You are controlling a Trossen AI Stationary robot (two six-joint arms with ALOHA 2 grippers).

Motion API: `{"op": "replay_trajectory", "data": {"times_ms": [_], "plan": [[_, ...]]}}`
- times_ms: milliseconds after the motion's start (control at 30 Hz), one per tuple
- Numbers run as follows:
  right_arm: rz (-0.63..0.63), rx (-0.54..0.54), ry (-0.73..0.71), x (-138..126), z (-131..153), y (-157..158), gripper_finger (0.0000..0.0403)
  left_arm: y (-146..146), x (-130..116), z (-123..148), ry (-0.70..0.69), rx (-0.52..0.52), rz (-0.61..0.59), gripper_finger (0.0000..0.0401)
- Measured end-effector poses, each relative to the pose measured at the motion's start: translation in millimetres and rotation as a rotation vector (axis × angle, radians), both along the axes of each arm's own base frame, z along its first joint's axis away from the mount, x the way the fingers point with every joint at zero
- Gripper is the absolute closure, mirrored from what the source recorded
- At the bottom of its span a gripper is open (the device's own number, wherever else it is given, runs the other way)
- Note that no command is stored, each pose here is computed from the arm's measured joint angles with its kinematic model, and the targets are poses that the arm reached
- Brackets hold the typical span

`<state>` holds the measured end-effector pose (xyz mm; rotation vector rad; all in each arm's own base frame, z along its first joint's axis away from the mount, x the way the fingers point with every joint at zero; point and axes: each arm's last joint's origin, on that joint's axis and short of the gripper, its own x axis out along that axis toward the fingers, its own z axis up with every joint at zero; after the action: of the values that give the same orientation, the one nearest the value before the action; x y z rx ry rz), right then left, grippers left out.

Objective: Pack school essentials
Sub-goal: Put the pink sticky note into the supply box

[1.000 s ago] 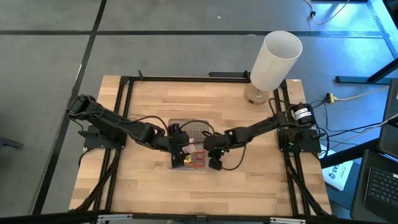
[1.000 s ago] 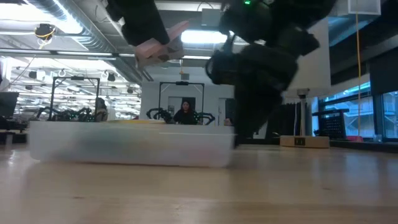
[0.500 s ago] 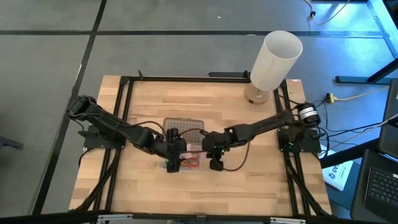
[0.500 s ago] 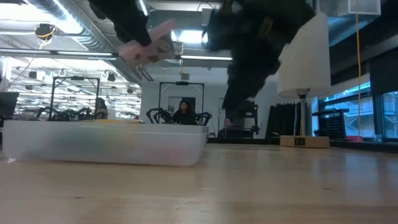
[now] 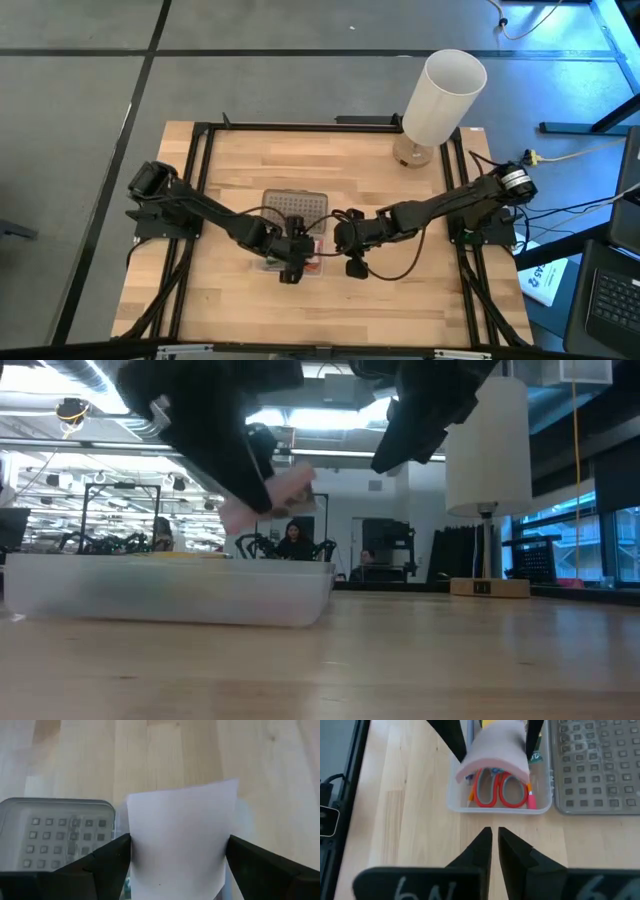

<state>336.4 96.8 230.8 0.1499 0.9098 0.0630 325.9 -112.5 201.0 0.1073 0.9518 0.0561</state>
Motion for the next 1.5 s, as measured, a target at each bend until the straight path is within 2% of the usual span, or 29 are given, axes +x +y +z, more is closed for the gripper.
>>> {"op": "replay_trajectory", "data": {"times_ms": [333,1067,1200,1400,1500], "plan": [[0.017,-0.010,-0.010,0,0,1,0.0368,-2,10,-28,0.065,0.032,-0.050,0.0099],[0.015,-0.009,-0.011,1,0,1,0.0368,-1,9,-29,0.082,0.035,-0.049,0.0097],[0.015,-0.009,-0.011,1,0,1,0.0368,-1,9,-29,0.084,0.037,-0.048,0.0076],[0.015,-0.009,-0.010,1,0,1,0.0368,0,9,-30,0.089,0.050,-0.040,0.0011],[0.016,-0.010,-0.010,1,0,1,0.0368,0,9,-30,0.087,0.055,-0.034,0.0006]]}}
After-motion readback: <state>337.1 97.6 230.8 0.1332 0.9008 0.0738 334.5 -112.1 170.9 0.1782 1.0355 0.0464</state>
